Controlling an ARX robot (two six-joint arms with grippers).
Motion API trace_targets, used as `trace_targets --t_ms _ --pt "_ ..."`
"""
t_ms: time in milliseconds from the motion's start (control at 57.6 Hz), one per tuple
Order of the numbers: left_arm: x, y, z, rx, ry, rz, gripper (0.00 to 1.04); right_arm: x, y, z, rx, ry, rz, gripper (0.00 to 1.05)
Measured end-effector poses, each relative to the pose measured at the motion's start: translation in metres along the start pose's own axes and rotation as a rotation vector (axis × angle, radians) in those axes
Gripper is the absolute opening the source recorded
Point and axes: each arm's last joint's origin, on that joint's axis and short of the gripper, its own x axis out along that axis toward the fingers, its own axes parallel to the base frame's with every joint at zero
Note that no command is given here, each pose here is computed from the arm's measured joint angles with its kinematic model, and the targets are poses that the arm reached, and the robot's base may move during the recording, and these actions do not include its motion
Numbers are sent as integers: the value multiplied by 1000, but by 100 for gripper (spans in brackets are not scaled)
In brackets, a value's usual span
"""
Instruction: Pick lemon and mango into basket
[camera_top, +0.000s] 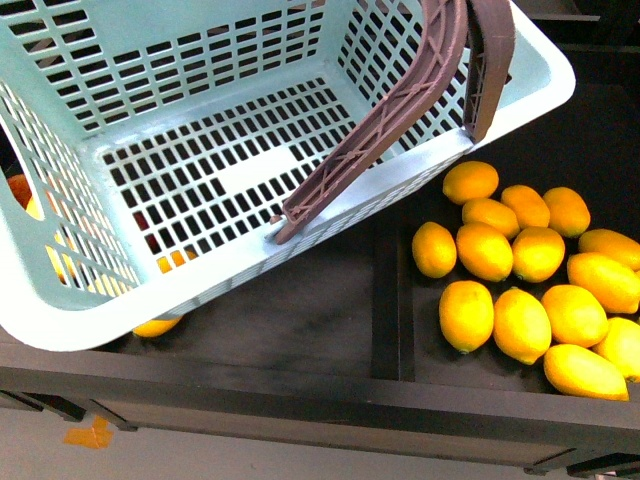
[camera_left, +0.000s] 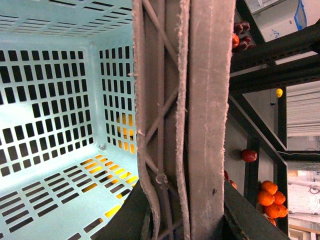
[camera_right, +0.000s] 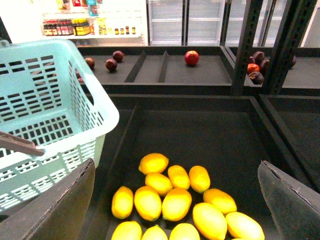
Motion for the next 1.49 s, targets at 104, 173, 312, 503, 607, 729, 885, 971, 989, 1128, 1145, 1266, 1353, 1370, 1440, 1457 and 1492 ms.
trace_targets --t_ms 104,173,312,503,607,729,885,971,989,1128,1145,1266,1353,1370,1440,1457,1492 --pt "1 -4 -5 9 16 -25 19 0 0 0 0 0 0 96" --pt "1 -7 -8 13 30 -38 19 0 0 0 0 0 0 96" --pt "1 -10 -12 16 51 -52 19 0 0 0 0 0 0 96" --pt "1 -8 -9 14 25 -36 19 0 0 -1 47 96 -62 96" --pt "1 -7 -8 15 25 -35 19 9 -8 1 224 422 -262 96" --pt "1 -8 -9 16 33 -40 19 35 -26 11 316 446 -320 96" --pt "1 -8 -9 15 35 -41 19 94 -60 20 223 388 -325 96" --pt "1 -8 -9 15 32 -39 19 134 -78 6 116 420 -306 96" --pt "1 -8 -9 15 33 -39 19 144 -82 -1 88 436 -305 96" --pt "1 -8 -9 14 32 -38 19 194 -104 -56 -67 613 -269 96" --pt "1 -8 -9 15 32 -38 19 200 -106 -67 -88 649 -256 96" --pt "1 -8 -9 15 30 -37 19 218 -112 -115 -168 819 -175 96" --pt "1 -8 -9 15 33 -39 19 229 -116 -137 -218 896 -102 96" --pt "1 -8 -9 15 33 -39 19 230 -117 -139 -225 903 -97 96" --pt "1 -8 -9 15 34 -40 19 239 -122 -146 -256 924 -67 96" --pt "1 -8 -9 15 34 -40 19 241 -123 -147 -264 926 -60 96" --pt "1 -8 -9 15 34 -40 19 245 -127 -149 -275 929 -44 96"
